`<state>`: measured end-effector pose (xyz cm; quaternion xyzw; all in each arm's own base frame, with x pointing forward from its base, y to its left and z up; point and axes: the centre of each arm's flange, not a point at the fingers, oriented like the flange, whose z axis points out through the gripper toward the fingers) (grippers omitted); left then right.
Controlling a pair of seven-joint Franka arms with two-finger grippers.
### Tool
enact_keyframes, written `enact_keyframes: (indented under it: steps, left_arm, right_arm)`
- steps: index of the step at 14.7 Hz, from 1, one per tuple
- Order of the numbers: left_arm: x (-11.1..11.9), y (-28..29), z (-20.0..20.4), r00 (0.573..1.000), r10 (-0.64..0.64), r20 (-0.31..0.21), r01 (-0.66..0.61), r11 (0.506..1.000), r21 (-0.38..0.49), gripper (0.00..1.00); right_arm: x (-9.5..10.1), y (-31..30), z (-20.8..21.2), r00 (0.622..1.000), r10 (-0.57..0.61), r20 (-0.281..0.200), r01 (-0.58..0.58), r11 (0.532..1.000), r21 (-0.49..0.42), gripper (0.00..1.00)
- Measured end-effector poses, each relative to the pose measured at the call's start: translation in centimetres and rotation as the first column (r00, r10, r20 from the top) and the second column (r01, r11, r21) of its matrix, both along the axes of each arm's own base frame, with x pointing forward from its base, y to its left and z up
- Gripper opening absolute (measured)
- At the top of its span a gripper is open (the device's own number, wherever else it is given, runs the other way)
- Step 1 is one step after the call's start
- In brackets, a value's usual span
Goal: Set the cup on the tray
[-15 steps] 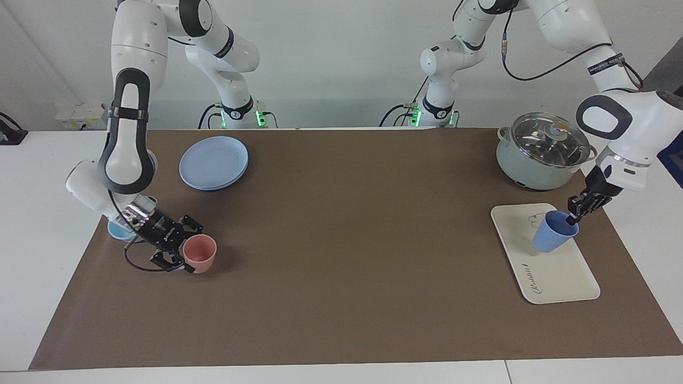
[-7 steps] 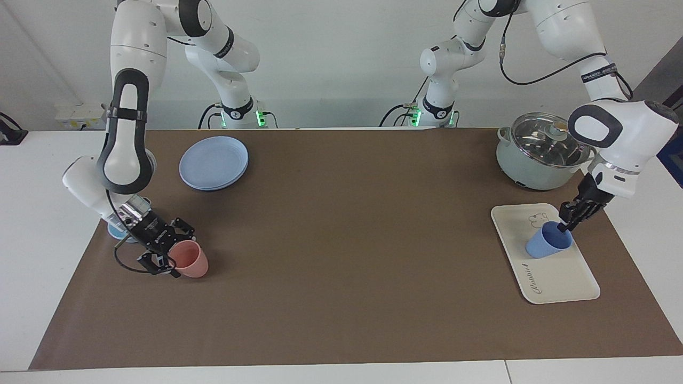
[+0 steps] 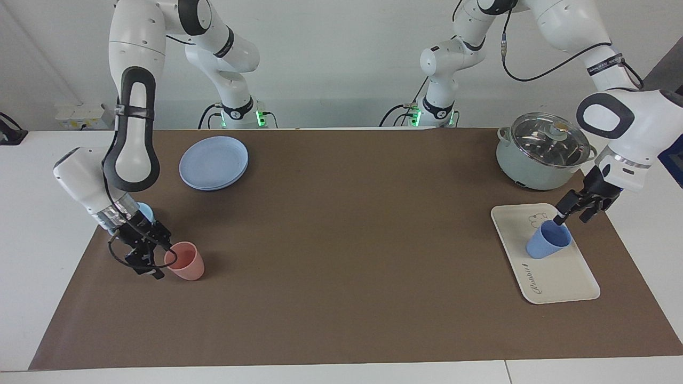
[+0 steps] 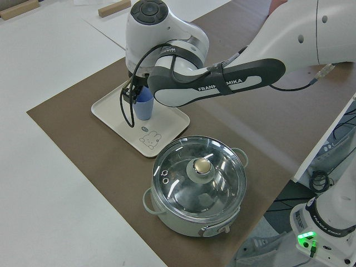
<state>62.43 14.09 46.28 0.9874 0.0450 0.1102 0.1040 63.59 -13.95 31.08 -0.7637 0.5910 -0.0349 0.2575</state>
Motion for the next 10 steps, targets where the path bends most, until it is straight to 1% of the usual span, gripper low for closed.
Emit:
enact_keyframes:
  steps: [1, 2, 3, 4, 5, 6, 7, 9, 10]
  left_arm:
    - [-0.1, -0.9, 1.8, 0.999, -0.035, -0.005, 0.035, 0.999, 0.021, 1.0]
    - [-0.2, -2.1, 3.6, 0.997, -0.071, -0.006, 0.071, 0.996, 0.052, 1.0]
    - [-0.6, -3.6, 5.3, 0.995, -0.103, -0.008, 0.103, 0.992, 0.072, 1.0]
    - [-1.2, -5.1, 6.8, 0.991, -0.132, -0.016, 0.133, 0.988, 0.084, 1.0]
    - [-1.9, -6.5, 8.1, 0.987, -0.159, -0.029, 0.161, 0.983, 0.093, 1.0]
    - [-2.7, -7.9, 9.2, 0.982, -0.182, -0.048, 0.186, 0.977, 0.103, 1.0]
    - [-3.5, -9.4, 10.2, 0.978, -0.196, -0.071, 0.203, 0.973, 0.109, 1.0]
    - [-4.9, -13.1, 11.5, 0.97, -0.214, -0.119, 0.228, 0.965, 0.13, 1.0]
    - [-5.5, -15.2, 12.0, 0.965, -0.221, -0.14, 0.241, 0.96, 0.144, 1.0]
  right_arm:
    - [0.0, -0.1, 0.3, 0.997, 0.074, 0.003, -0.073, 0.995, -0.062, 0.98]
    - [-0.1, -0.2, 0.8, 0.989, 0.15, 0.0, -0.149, 0.981, -0.127, 0.99]
    - [-0.2, -0.2, 1.4, 0.972, 0.236, -0.012, -0.234, 0.953, -0.193, 0.99]
    - [-0.4, -0.1, 2.0, 0.946, 0.322, -0.04, -0.322, 0.914, -0.248, 0.99]
    - [-0.7, 0.1, 2.7, 0.913, 0.401, -0.078, -0.406, 0.868, -0.287, 0.99]
    - [-1.0, 0.3, 3.6, 0.872, 0.476, -0.118, -0.487, 0.813, -0.319, 1.0]
    - [-1.4, 0.7, 4.6, 0.816, 0.555, -0.16, -0.573, 0.742, -0.347, 1.0]
    - [-2.3, 2.0, 7.2, 0.664, 0.711, -0.23, -0.735, 0.565, -0.375, 1.0]
    - [-2.7, 2.8, 8.6, 0.598, 0.762, -0.25, -0.785, 0.493, -0.375, 1.0]
